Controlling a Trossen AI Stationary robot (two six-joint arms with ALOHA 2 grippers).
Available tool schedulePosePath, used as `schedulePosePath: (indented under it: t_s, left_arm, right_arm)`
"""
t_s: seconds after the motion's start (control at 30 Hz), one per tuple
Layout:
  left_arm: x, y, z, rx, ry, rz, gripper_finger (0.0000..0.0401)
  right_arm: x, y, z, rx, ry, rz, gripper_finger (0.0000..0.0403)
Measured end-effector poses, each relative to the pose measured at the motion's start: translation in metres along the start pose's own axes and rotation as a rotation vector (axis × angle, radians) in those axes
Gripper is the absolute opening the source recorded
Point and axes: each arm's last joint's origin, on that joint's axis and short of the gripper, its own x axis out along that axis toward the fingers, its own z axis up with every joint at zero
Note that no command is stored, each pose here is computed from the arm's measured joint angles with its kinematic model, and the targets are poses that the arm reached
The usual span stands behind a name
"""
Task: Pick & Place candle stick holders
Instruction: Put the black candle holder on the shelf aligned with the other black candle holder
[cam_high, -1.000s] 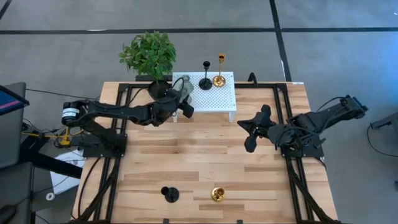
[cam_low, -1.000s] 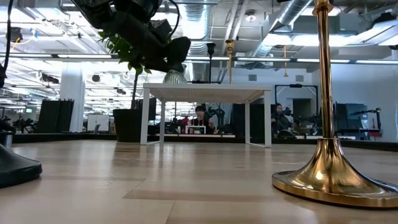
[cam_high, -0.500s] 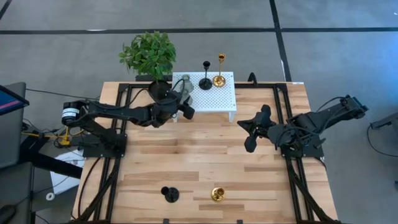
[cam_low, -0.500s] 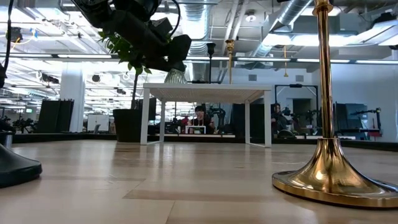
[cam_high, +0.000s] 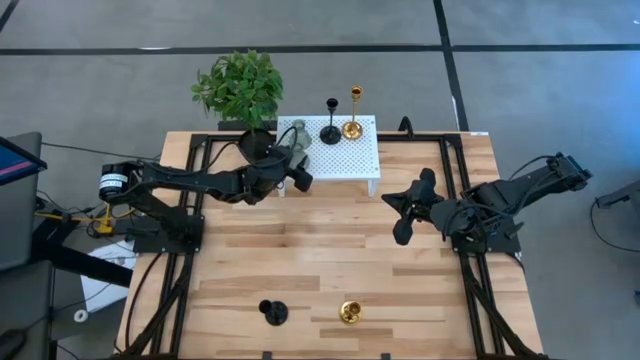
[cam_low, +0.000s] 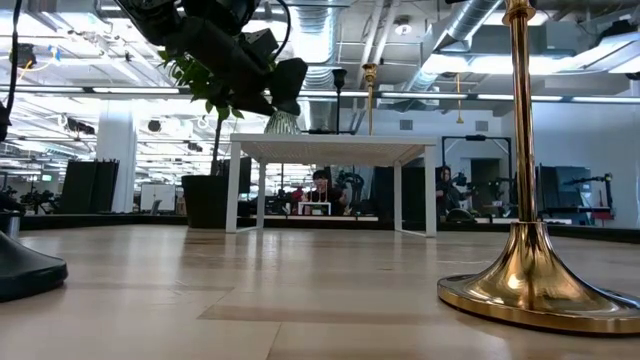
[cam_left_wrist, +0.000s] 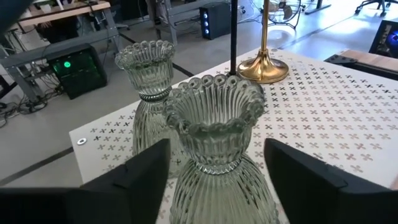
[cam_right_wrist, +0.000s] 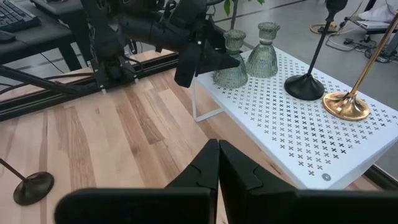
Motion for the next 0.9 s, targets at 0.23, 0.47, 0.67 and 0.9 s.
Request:
schedulePosePath:
  t_s: [0.23, 0.47, 0.67, 0.9]
  left_arm:
    - [-0.002, 0.0, 0.002, -0.003, -0.006, -0.003, 0.0325]
    - [-0.027, 0.004, 0.022, 0.021, -0.071, -0.057, 0.0335]
    - [-0.072, 0.002, 0.041, -0.036, -0.138, -0.211, 0.0335]
    - [-0.124, 0.004, 0.039, 0.064, -0.078, -0.417, 0.0311]
  right_arm:
    - [0.0, 0.0, 0.0, -0.001, 0.001, -0.001, 0.0]
    - [0.0, 0.0, 0.0, -0.002, 0.002, -0.001, 0.0]
    - [0.0, 0.0, -0.001, -0.004, 0.006, 0.005, 0.0]
    - [0.0, 0.002, -0.002, -0.007, 0.056, 0.093, 0.0]
